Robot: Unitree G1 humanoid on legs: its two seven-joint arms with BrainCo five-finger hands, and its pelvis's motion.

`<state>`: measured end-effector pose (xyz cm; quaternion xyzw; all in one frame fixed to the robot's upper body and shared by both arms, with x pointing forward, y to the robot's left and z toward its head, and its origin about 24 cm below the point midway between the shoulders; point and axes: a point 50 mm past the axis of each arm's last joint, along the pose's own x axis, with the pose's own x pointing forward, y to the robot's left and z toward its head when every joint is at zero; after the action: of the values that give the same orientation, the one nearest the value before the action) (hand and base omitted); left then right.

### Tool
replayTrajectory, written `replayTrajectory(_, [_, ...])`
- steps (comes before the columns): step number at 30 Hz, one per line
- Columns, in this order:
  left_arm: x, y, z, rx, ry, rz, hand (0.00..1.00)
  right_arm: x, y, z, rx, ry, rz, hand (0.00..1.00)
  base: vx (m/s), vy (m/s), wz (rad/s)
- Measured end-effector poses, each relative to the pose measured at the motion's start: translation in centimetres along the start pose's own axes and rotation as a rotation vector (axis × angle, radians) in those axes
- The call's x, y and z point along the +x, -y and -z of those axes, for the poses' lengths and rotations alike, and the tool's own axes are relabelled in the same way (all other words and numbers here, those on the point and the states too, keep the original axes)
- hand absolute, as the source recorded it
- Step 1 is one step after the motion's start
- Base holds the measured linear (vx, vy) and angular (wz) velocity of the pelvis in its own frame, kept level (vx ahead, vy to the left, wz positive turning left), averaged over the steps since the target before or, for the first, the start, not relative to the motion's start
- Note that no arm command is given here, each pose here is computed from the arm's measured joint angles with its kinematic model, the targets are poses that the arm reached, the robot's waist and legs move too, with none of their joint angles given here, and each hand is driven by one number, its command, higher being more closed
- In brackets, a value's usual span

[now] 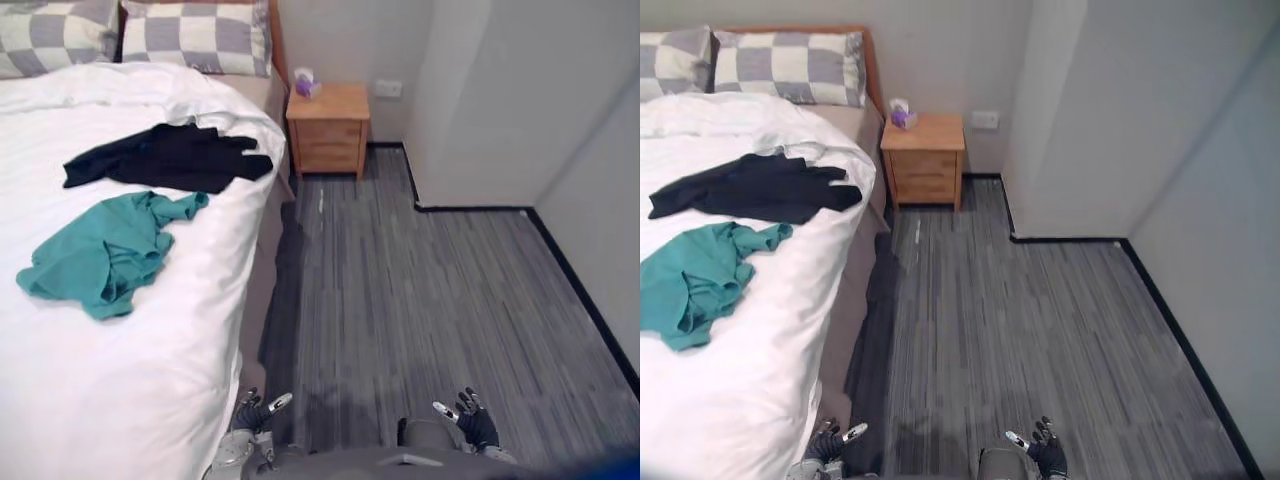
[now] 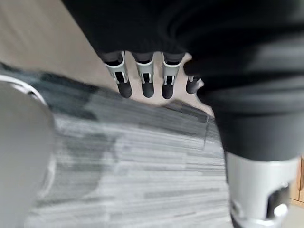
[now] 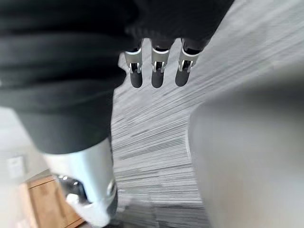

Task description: Tidy the bed and pick cloth on bed and put in laundry

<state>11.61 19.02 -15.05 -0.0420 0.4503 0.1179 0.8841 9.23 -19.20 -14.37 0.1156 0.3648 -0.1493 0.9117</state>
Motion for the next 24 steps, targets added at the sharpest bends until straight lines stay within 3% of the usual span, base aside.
replayTrajectory(8, [0.6,5.5,-2.0,-0.039,0.027,0.156,0.00,0.9,-0.5,-2.1,0.031,0.100,0.004,0.00,0.33,-0.273,0.25])
replayTrajectory(13, [0.3,4.6,-0.6,-0.020,-0.012,0.104,0.00,1.0,-0.6,-2.0,0.004,0.089,0.002,0.00,0.31,-0.211,0.29])
replayTrajectory(17, [0.1,2.8,-0.3,-0.103,0.003,0.030,0.00,0.8,0.0,-1.6,-0.015,0.059,0.015,0.00,0.37,-0.195,0.09])
replayTrajectory(24, [0.2,1.4,-2.4,-0.143,0.141,-0.008,0.00,0.6,0.0,-0.3,-0.012,-0.014,0.010,0.00,0.48,-0.015,-0.03])
